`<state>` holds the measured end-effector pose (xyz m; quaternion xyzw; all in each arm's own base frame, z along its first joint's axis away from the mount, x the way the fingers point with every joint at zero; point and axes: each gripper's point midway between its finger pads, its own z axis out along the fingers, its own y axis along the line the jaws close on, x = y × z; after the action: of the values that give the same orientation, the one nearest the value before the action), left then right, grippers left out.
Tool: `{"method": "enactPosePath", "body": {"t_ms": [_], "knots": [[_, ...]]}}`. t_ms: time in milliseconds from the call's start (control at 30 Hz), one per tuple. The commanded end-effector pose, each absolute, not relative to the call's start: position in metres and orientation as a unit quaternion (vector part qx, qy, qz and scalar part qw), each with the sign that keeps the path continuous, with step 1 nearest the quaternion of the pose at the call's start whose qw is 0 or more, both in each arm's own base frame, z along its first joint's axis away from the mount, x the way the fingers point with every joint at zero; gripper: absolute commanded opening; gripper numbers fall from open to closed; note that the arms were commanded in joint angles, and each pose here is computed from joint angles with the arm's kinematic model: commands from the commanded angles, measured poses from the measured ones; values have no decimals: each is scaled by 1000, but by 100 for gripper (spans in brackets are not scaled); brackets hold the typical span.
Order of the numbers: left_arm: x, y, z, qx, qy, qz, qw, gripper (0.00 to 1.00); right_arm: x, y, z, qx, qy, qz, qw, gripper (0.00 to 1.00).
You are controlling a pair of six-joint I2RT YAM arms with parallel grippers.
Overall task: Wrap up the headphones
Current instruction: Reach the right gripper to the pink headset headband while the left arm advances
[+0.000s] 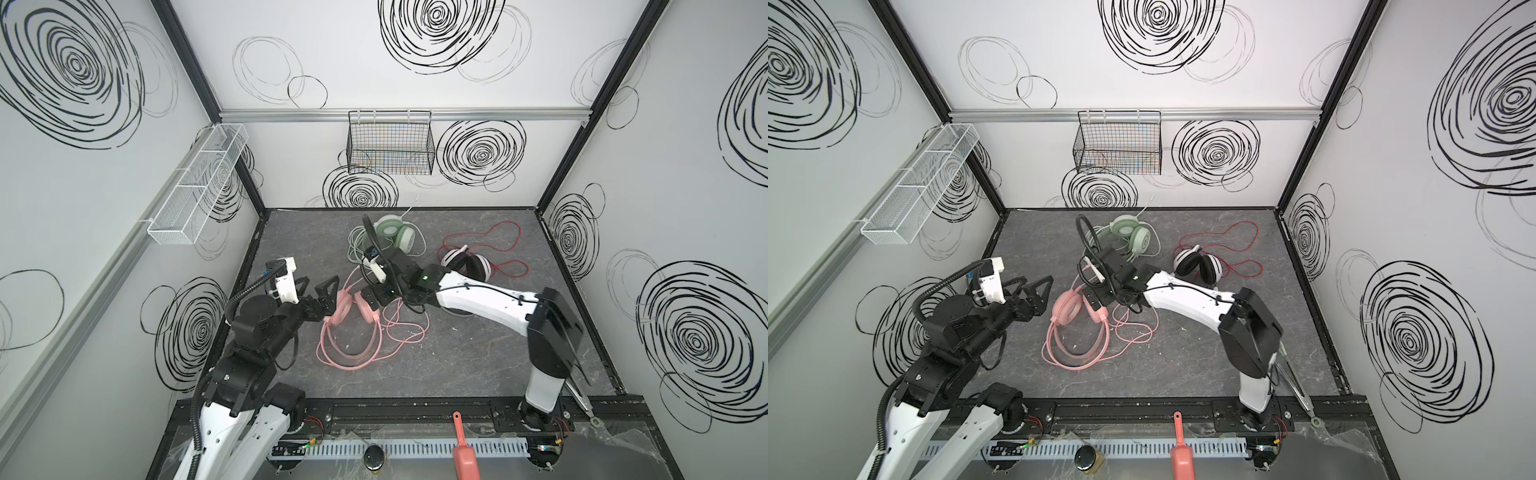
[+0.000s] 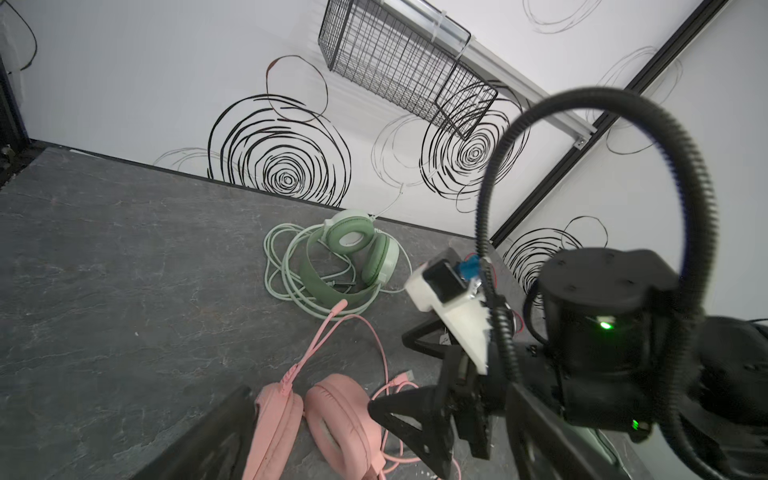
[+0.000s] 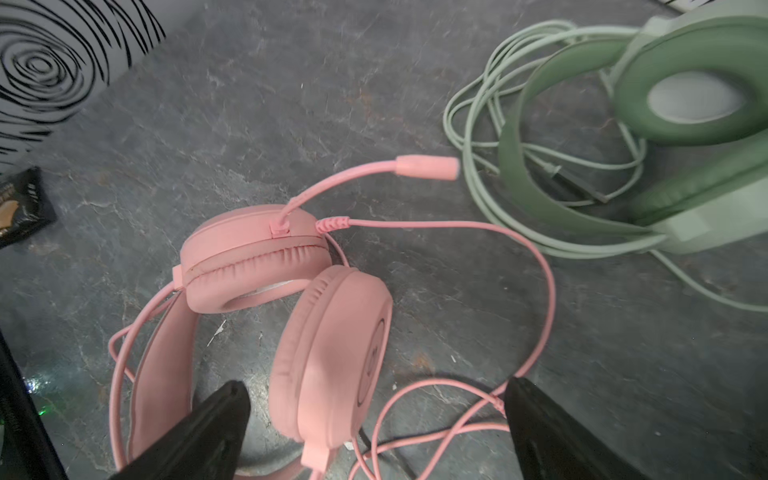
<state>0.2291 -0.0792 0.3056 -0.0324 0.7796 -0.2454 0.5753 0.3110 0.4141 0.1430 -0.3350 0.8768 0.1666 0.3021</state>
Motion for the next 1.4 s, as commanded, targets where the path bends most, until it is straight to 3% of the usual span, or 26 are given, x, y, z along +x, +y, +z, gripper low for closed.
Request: {"method": "enactPosePath", "body": {"t_ms": [0,267,467,700,867,1000,1167,1367], "knots": [[220,-77,317,-10,767,-232,598,96,300,412,107,-352,902,101,229,98],[213,-80,320,-2,757,-240,608,96,312,421,80,-306,924,72,220,93],[210,-84,320,4,756,-245,608,96,311,425,72,-286,931,86,208,61],[218,-83,311,-6,770,-231,594,96,321,413,118,-244,929,93,261,48],[225,-90,312,-1,781,-241,576,96,332,366,156,-162,934,112,298,30],[236,-100,329,-7,781,-253,570,96,337,309,165,-54,938,174,294,5],[248,-127,350,5,780,-238,578,96,336,243,181,21,917,246,313,11],[250,-192,342,68,812,-137,563,96,336,179,223,70,871,252,417,12]]}}
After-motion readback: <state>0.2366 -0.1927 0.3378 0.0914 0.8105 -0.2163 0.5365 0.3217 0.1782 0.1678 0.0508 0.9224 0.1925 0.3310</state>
